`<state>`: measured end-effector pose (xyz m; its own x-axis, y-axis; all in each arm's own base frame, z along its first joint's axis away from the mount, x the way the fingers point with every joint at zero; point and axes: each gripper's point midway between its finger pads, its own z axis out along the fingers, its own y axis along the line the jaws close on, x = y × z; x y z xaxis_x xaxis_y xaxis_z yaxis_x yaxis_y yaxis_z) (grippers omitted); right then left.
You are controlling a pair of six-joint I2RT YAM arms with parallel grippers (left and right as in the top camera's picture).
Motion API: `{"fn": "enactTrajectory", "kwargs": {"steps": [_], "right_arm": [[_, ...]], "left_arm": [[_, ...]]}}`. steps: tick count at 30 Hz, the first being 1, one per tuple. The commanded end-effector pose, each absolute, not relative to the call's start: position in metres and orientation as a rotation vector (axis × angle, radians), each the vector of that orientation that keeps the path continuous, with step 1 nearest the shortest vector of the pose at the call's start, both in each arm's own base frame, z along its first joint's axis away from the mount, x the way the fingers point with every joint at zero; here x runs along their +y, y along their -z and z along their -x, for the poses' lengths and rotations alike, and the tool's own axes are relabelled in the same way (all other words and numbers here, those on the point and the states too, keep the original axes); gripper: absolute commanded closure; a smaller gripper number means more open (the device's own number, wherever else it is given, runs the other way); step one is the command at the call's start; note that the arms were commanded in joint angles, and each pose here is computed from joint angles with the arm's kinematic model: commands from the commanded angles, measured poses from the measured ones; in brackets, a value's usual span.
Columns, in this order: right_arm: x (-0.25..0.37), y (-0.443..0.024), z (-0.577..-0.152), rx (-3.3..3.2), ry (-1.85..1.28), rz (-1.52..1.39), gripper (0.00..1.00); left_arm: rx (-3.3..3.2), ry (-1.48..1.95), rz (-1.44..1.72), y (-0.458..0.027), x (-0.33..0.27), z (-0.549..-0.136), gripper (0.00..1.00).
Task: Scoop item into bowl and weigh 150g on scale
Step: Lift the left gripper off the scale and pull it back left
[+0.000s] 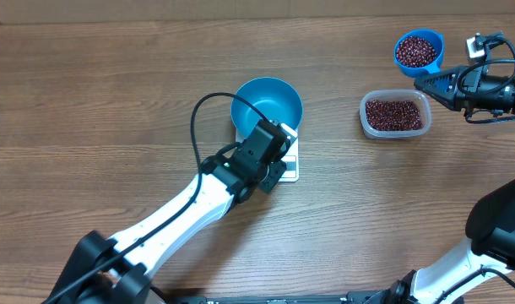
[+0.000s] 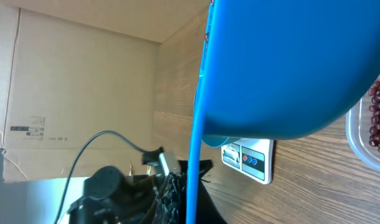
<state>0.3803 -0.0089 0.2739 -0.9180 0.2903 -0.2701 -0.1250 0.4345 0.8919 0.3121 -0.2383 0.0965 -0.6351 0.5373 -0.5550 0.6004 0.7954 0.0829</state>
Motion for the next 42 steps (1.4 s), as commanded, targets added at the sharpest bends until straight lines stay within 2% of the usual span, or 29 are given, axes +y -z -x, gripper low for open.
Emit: {"fn": "enactTrajectory", "kwargs": {"steps": [1, 7, 17, 31, 37, 39, 42], "right_arm": [[-0.007, -0.298, -0.378, 2.245, -1.434, -0.056, 0.96], [-0.007, -0.298, -0.378, 2.245, -1.434, -0.056, 0.96], [-0.007, -0.298, -0.377, 2.247, -1.437, -0.059, 0.96], [-0.006, -0.298, -0.377, 2.248, -1.439, -0.062, 0.96], [-0.006, -0.298, -0.377, 2.248, -1.439, -0.062, 0.96], [-0.006, -0.298, -0.377, 2.248, -1.439, -0.062, 0.96], [-0.006, -0.298, -0.377, 2.248, -1.439, -0.062, 0.96]], "left_arm": [[2.376, 0.137, -0.845, -0.115, -0.232, -0.307, 0.96], [2.373, 0.132, -0.861, -0.131, -0.221, -0.294, 0.96], [2.436, 0.094, -0.919, -0.131, -0.203, -0.271, 0.96], [2.276, 0.095, -1.003, -0.181, -0.183, -0.255, 0.96], [2.286, 0.157, -1.015, -0.188, -0.162, -0.249, 0.93], [2.279, 0.215, -1.053, -0.188, -0.159, -0.246, 0.88], [2.23, 0.33, -1.127, -0.192, -0.164, -0.239, 0.74]]}}
